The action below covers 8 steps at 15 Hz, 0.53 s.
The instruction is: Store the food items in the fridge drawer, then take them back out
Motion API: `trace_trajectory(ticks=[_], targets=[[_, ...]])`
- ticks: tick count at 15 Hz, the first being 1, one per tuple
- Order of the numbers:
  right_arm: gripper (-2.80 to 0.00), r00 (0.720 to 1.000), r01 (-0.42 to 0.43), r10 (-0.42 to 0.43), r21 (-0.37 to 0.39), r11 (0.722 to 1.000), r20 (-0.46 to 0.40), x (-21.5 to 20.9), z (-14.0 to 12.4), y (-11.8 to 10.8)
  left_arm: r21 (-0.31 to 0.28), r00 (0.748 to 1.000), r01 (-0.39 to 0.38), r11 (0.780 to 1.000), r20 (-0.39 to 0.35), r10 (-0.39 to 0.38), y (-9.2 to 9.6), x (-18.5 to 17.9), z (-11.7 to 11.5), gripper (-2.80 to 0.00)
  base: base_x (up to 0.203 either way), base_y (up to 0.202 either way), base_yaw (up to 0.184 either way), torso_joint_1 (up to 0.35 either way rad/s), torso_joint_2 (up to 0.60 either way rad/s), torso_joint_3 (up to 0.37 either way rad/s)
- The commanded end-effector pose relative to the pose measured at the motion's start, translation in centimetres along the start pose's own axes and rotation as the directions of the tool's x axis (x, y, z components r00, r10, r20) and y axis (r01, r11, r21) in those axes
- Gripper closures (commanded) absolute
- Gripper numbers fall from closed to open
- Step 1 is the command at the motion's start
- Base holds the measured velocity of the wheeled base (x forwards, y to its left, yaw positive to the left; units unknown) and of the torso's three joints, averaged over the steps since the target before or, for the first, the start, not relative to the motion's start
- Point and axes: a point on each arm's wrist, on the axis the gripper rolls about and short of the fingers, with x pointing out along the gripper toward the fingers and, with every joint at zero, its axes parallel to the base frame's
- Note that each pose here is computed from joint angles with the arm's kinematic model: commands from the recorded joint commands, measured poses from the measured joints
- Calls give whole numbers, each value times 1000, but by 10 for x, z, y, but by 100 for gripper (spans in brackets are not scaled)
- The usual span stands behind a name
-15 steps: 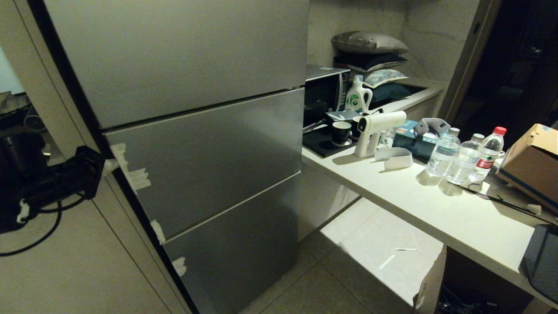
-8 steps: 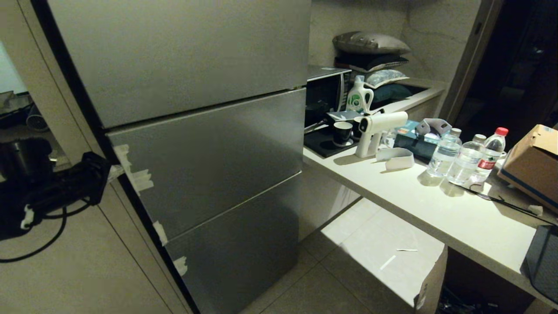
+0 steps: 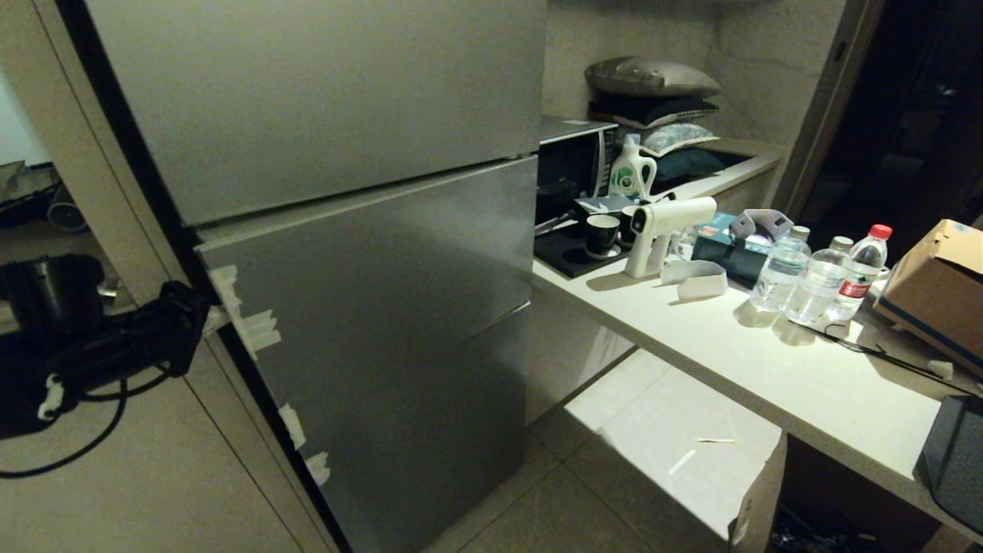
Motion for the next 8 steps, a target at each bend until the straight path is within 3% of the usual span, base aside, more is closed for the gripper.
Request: trace_trajectory(ticks=[1, 4, 8], targets=[[0, 1000, 0, 0, 0, 1000, -31, 2, -9, 0, -3, 1000, 1, 1000, 5, -1, -3, -17, -5, 0, 0, 0, 0, 0, 0, 0], [0, 1000, 0, 0, 0, 1000, -31, 2, -9, 0, -9, 1000, -3, 1000, -17, 3, -4, -38, -19, 0, 0, 0, 0, 0, 0, 0], [0, 1000, 0, 0, 1, 1000, -31, 2, -9, 0, 21, 996, 58, 998, -73, -57, -24, -61, -46, 0, 0, 0, 0, 0, 0, 0]])
